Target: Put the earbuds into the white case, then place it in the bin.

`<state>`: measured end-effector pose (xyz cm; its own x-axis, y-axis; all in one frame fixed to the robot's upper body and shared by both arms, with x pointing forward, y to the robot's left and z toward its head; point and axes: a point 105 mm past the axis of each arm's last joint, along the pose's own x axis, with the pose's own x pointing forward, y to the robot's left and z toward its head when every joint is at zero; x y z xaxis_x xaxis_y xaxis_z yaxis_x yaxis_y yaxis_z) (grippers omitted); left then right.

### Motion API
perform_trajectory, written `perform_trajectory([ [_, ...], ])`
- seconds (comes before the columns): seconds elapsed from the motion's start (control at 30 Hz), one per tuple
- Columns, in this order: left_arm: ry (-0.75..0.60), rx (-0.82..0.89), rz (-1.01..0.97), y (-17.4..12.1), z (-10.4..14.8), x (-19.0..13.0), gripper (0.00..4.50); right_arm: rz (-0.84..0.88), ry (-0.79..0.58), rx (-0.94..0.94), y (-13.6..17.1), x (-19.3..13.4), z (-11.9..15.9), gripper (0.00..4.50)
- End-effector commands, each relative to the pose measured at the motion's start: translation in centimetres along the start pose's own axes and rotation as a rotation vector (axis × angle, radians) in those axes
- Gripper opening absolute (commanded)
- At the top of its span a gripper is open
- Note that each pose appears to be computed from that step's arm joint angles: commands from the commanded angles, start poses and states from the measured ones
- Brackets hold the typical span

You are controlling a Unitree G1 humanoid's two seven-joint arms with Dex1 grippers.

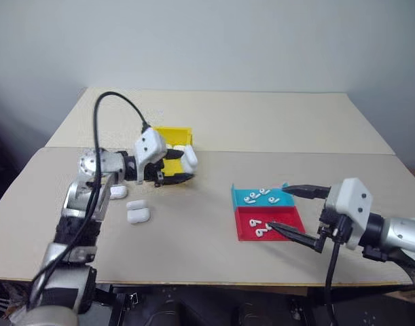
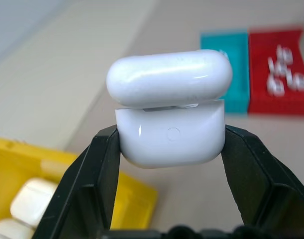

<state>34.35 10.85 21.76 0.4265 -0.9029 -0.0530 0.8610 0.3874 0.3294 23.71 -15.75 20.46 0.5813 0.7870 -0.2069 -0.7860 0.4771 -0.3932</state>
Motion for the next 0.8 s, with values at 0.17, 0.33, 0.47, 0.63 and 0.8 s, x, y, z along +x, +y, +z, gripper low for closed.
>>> perform_trajectory([
  [0.17, -0.5, -0.206, -0.143, -4.4, 6.3, 0.7, 2.77, 0.061, -0.04, -0.044, -1.6, 1.3, 0.3, 4.5],
  [0.33, -0.58, -0.212, -0.359, -6.9, 6.4, 1.3, 2.77, 0.108, -0.028, -0.065, -2.1, 1.9, -0.1, 4.5],
  [0.47, -0.568, -0.222, -0.49, -7.8, 5.9, 0.5, 2.77, 0.176, 0.035, -0.106, -1.8, 2.2, -1.1, 4.5],
  [0.63, -0.513, -0.204, -0.532, -7.6, 4.8, 0.0, 2.77, 0.256, 0.163, -0.205, -1.2, 2.4, -2.9, 4.5],
  [0.8, -0.498, -0.187, -0.536, -7.5, 4.3, -0.1, 2.77, 0.309, 0.248, -0.257, -1.2, 3.0, -3.7, 4.5],
])
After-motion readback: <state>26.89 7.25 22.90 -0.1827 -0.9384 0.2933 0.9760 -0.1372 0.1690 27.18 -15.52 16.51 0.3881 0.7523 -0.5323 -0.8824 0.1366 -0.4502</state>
